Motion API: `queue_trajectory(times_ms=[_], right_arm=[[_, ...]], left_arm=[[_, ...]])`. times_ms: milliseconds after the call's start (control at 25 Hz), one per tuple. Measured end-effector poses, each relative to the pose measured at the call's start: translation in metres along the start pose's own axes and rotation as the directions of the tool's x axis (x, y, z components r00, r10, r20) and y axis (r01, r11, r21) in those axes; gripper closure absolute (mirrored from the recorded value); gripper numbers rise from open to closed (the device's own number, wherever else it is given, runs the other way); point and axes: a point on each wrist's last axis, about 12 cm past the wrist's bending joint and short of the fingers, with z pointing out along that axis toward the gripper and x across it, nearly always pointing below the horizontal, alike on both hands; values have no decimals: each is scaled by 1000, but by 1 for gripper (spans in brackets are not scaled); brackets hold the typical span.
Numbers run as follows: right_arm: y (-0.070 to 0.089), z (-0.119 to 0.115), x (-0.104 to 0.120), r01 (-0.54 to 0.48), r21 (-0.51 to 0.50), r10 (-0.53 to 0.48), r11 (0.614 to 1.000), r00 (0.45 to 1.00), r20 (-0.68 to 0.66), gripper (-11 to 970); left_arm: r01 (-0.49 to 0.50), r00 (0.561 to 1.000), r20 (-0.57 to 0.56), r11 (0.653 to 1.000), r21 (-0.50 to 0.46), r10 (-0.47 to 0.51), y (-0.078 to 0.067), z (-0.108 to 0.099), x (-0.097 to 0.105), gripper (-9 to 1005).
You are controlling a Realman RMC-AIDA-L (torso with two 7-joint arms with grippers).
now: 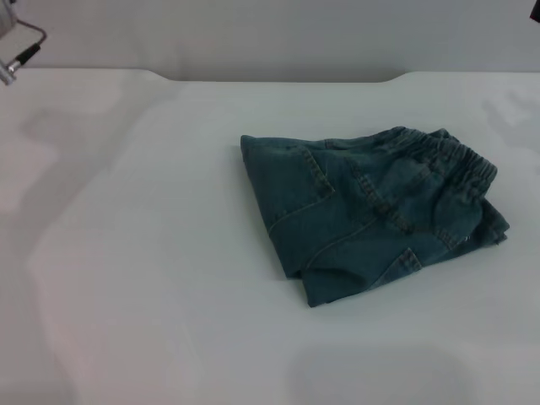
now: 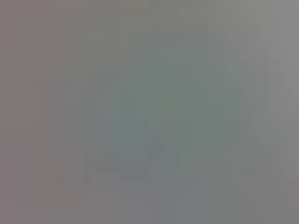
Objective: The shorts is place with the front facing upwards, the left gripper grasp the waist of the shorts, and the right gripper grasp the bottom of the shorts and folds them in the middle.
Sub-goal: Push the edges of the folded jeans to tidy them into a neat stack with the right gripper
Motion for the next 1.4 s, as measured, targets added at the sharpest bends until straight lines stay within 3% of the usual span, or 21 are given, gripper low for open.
queue_trajectory(times_ms=[120, 160, 240, 360, 520, 680, 800, 920, 1120, 1360, 1400], right_arm=[[0, -1, 1, 3, 2, -3, 1000, 1000, -2, 460], [-1, -1, 1, 4, 4, -4, 1000, 1000, -1, 459], [-2, -2, 0, 0, 5, 0, 1000, 1000, 3, 459], [-5, -1, -8, -50, -5, 50, 999, 999, 10, 459], [-10, -5, -21, -99, -29, 100, 995, 994, 42, 459], [-15, -5, -28, -12, 10, 11, 1000, 996, 92, 459], [-18, 5, -28, 33, 19, -33, 999, 999, -11, 459], [-17, 16, -26, -4, -21, 0, 1000, 978, -209, 459], [-6, 17, -32, -85, -62, 51, 994, 906, -420, 459], [8, 10, -51, -227, -105, 106, 968, 754, -648, 459], [8, 10, -51, -227, -105, 106, 968, 754, -648, 459]], left_arm=[[3, 997, 79, 985, 171, -17, -3, -13, 2, 162], [-71, 988, 149, 971, 228, 37, -10, -22, 11, 162], [-128, 977, 193, 965, 228, 84, -12, -26, 13, 163], [-279, 920, 324, 948, 150, 220, -10, -41, 27, 163], [-380, 852, 379, 925, -25, 361, 1, -55, 49, 163], [-418, 814, 372, 895, -156, 446, 10, -66, 61, 164], [-434, 804, 355, 878, -200, 478, 13, -71, 67, 165], [-444, 803, 337, 870, -214, 492, 16, -74, 70, 166], [-450, 809, 310, 865, -222, 500, 18, -74, 72, 164], [-456, 818, 277, 862, -224, 504, 19, -68, 73, 165], [-457, 819, 272, 861, -222, 505, 19, -65, 73, 166]])
